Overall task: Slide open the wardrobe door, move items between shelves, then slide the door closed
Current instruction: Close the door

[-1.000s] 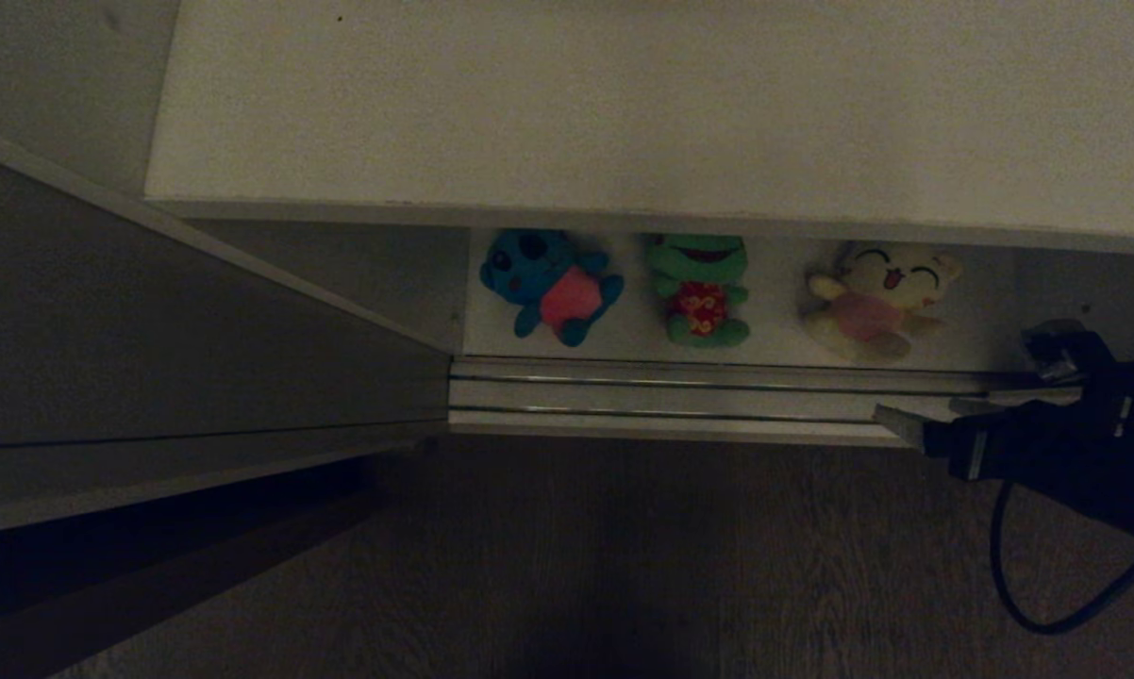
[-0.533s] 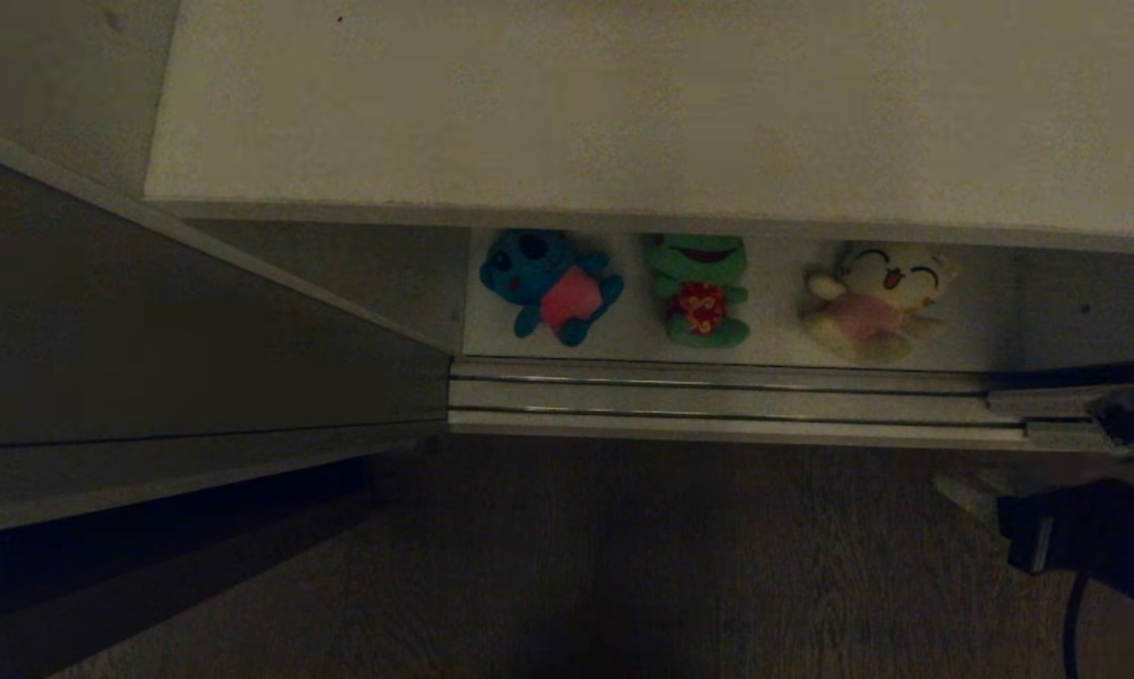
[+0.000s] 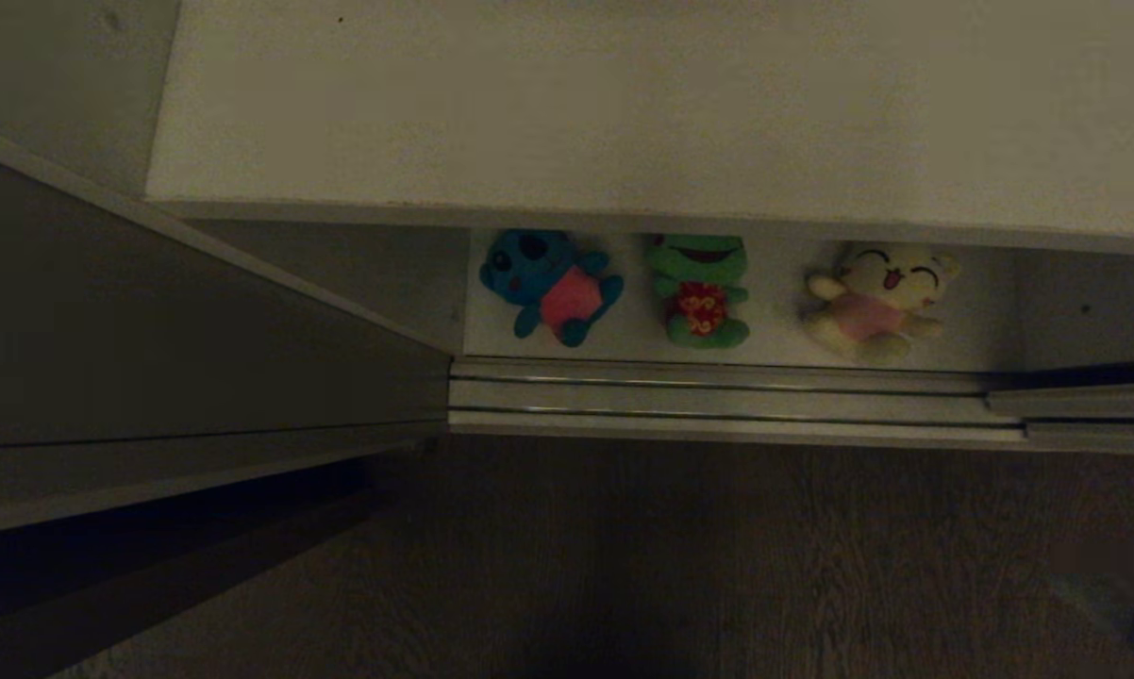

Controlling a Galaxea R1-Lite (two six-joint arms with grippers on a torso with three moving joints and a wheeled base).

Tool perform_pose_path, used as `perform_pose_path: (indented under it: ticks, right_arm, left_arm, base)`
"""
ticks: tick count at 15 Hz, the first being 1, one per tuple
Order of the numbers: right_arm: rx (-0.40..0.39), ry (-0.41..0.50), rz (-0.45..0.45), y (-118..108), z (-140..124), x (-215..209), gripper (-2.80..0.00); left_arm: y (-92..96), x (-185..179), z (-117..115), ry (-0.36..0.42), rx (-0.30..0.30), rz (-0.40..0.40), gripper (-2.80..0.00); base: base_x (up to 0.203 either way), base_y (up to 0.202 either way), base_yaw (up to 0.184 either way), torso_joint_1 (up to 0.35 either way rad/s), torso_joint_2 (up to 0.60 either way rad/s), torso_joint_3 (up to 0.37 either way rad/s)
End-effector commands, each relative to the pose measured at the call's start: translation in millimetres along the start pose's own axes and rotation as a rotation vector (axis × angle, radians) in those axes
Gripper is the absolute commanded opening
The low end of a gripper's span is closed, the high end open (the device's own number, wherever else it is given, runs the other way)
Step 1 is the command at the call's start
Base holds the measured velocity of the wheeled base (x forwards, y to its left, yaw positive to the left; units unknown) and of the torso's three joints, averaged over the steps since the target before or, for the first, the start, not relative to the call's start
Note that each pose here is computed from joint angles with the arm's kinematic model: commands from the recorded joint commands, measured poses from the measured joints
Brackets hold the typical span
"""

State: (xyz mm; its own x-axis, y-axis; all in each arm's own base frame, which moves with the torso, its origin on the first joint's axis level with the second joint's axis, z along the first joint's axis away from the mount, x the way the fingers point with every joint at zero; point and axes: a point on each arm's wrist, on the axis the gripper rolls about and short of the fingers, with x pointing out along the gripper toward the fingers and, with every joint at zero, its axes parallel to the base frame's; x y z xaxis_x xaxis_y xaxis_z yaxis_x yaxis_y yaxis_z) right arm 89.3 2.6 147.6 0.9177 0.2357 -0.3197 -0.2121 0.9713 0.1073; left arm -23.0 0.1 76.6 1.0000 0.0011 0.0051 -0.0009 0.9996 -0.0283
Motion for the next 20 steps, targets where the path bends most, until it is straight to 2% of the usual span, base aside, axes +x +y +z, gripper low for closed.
perform_pose_path:
  ticks: [1,4,6,8,13,16,20]
  right_arm:
    - [-0.032,-0.111,0.002,12.6,-13.9,-45.6,-2.8]
    - [-0.039,-0.144,-0.014,21.7,-43.3,-79.8,-2.8]
    - [-0.005,-0.08,-0.105,21.0,-59.9,-84.4,-2.8]
    - [-0.008,-0.085,-0.083,21.2,-67.7,-91.4,-2.8]
    - [-0.032,-0.224,-0.086,20.9,-98.1,-96.7,-2.8]
    - [-0.061,-0.415,-0.158,15.9,-97.6,-83.8,-2.8]
    - [-0.037,-0.38,-0.221,13.8,-102.0,-81.9,-2.8]
  left_arm:
    - [0.0,0.0,-0.1,0.0,-0.001,0.0,-2.8]
    - [0.0,0.0,0.0,0.0,-0.001,0.002,-2.8]
    - [0.0,0.0,0.1,-0.001,-0.001,0.0,-2.8]
    - [0.0,0.0,0.1,-0.001,-0.001,0.002,-2.8]
    - [0.0,0.0,0.1,-0.001,-0.001,0.001,-2.8]
    - [0.0,0.0,0.1,-0.001,-0.001,0.0,-2.8]
    - [0.0,0.0,0.1,-0.001,-0.001,0.0,-2.8]
  base:
    - [0.0,0.0,0.0,0.0,0.0,0.0]
    - [0.0,0.0,0.0,0.0,0.0,0.0]
    - [0.0,0.0,0.0,0.0,0.0,0.0]
    - [0.0,0.0,0.0,0.0,0.0,0.0]
    - [0.0,0.0,0.0,0.0,0.0,0.0]
    - [0.0,0.0,0.0,0.0,0.0,0.0]
    - [0.0,0.0,0.0,0.0,0.0,0.0]
